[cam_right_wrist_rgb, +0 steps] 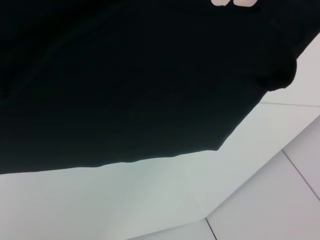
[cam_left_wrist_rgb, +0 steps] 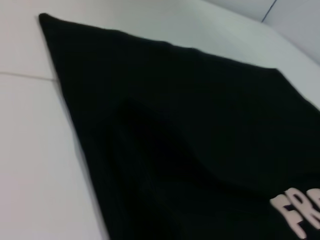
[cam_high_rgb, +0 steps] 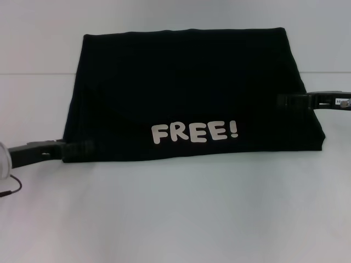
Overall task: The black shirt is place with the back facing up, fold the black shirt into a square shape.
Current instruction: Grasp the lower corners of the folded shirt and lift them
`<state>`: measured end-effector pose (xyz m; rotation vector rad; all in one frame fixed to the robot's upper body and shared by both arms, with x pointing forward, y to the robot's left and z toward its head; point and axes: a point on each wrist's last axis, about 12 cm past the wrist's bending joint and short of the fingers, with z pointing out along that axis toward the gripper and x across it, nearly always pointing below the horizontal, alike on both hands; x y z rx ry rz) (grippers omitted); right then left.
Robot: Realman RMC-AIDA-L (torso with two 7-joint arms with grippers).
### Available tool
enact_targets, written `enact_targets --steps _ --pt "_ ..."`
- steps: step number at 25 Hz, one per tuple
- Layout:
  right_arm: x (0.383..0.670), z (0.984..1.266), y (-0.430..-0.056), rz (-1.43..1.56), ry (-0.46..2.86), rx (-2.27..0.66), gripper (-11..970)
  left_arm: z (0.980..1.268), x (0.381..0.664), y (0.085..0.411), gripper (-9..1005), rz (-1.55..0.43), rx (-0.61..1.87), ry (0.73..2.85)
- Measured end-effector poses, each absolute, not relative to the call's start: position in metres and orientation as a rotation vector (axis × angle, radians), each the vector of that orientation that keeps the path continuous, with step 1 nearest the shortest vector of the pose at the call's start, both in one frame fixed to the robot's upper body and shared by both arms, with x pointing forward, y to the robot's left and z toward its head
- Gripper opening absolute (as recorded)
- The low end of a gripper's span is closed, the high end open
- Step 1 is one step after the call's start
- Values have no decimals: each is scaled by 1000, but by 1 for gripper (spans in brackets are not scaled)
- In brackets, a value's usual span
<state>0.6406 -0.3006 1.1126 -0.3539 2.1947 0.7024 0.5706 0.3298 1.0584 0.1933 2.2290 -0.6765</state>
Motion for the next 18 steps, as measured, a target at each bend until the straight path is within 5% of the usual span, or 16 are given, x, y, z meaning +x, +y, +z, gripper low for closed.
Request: enact_targets --steps 18 --pt "638 1110 -309 690 2203 -327 638 1054 568 320 850 -713 239 2255"
